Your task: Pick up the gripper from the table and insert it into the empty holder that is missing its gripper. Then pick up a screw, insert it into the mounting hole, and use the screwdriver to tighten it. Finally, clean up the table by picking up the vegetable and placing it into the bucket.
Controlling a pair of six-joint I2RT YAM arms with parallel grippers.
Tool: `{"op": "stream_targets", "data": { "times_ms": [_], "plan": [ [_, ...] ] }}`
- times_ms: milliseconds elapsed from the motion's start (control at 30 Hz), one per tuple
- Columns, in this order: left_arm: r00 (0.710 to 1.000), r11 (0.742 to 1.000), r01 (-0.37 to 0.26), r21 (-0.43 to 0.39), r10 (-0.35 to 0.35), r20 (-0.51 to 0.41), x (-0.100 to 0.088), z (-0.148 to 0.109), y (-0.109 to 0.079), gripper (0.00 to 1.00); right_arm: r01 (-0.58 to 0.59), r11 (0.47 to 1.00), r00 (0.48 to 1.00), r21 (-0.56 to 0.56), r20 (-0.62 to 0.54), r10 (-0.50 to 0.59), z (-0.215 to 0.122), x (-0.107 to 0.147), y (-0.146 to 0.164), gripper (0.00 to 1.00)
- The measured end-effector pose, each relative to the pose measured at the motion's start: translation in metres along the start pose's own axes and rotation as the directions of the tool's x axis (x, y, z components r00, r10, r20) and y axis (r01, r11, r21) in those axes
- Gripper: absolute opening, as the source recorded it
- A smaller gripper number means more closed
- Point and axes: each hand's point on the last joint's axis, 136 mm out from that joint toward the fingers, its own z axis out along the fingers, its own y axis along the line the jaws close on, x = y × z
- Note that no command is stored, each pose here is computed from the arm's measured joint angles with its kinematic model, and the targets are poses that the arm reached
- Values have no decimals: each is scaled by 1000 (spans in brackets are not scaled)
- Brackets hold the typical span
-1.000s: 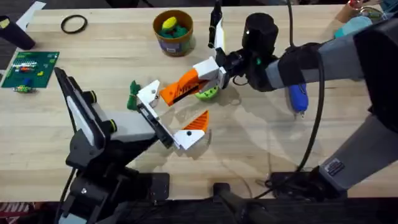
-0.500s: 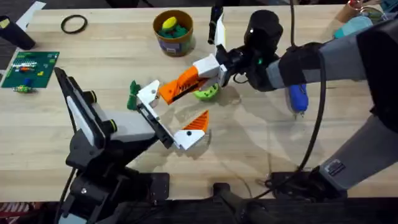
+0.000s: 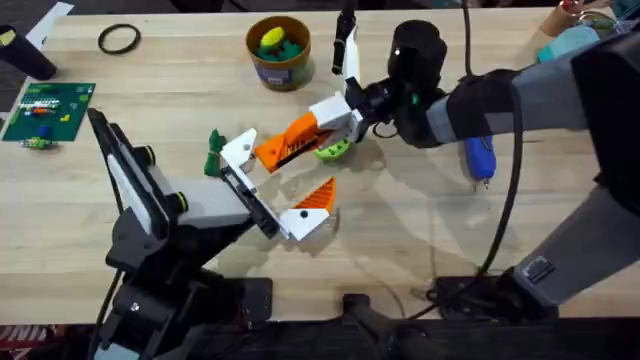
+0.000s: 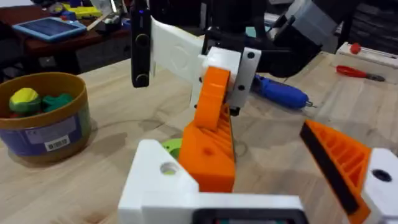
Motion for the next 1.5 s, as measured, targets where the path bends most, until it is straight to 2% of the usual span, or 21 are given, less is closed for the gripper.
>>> {"op": "stream_targets", "data": {
  "times_ms": [533,1500],
  "plan": [
    [1000,1000,-2,1,2,2,0,0,0,986,15,1000,999,-6,-30,-15,6,-2,7,14],
    [1000,1000,-9,6,9,2,0,0,-1,987,10,1000,1000,-4,-12,-10,-2,-7,9,14]
  ]
}}
